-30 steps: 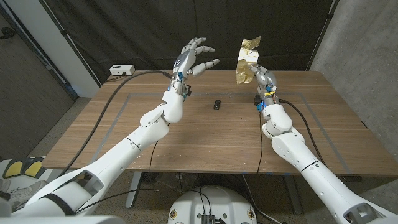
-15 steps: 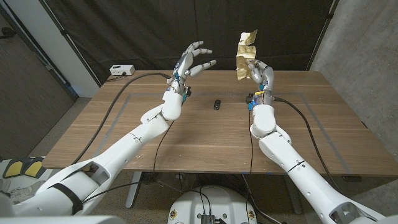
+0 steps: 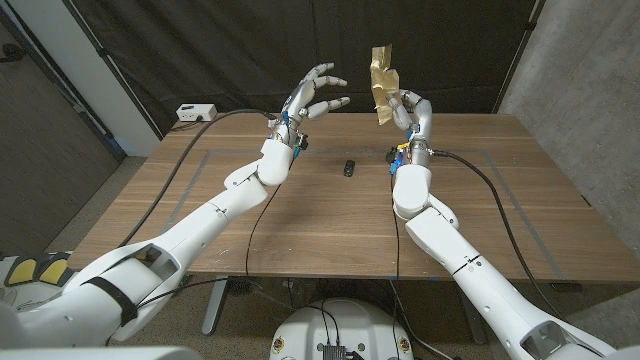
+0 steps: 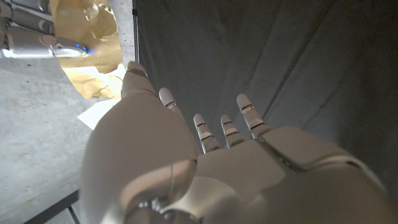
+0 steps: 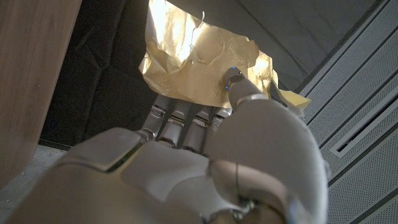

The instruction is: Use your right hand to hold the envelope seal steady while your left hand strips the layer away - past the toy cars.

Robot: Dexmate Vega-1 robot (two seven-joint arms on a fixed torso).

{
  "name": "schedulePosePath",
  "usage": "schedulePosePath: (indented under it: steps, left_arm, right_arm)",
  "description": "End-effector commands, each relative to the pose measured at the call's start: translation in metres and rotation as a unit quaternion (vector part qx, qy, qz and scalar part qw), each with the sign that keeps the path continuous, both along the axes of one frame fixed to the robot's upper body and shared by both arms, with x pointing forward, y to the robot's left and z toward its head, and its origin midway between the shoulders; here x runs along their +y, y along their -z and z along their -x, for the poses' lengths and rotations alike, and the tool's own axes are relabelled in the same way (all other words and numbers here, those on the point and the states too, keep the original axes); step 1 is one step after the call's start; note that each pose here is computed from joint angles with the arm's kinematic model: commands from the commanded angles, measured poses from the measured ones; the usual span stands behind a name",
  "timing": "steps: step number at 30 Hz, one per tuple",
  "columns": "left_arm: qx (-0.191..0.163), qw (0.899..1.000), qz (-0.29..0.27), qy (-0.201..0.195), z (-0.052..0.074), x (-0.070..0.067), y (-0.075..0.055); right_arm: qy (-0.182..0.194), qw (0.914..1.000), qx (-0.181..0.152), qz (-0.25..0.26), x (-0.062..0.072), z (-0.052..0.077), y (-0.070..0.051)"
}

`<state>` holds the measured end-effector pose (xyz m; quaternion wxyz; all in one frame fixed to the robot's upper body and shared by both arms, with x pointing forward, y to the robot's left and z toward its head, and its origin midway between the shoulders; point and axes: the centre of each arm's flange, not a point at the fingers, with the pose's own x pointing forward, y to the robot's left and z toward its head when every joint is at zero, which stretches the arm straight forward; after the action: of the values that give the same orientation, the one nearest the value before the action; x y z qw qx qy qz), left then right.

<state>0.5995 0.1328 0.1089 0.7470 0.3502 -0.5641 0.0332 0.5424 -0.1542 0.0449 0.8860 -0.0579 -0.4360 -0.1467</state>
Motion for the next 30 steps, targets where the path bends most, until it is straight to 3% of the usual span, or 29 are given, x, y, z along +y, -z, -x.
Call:
schedulePosePath:
  steps: [1, 5, 16, 30]
  left_arm:
    - [-0.071, 0.997, -0.04, -0.019, 0.011, -0.007, -0.009]
    - [-0.077, 0.997, -0.022, -0.007, 0.013, -0.008, -0.009]
    - [-0.041, 0.999, 0.003, 0.027, 0.008, -0.014, -0.01]
    - [-0.008, 0.998, -0.05, 0.036, 0.004, -0.029, -0.016]
  right_arm:
    - [0.013, 0.9987, 0.031, 0.039, 0.009, 0.005, -0.011]
    - [0.014, 0.9985, 0.033, 0.042, 0.01, 0.007, -0.012]
    - [0.025, 0.9977, 0.027, 0.057, 0.012, 0.015, -0.011]
    - [0.024, 0.9971, 0.029, 0.066, 0.01, 0.021, -0.013]
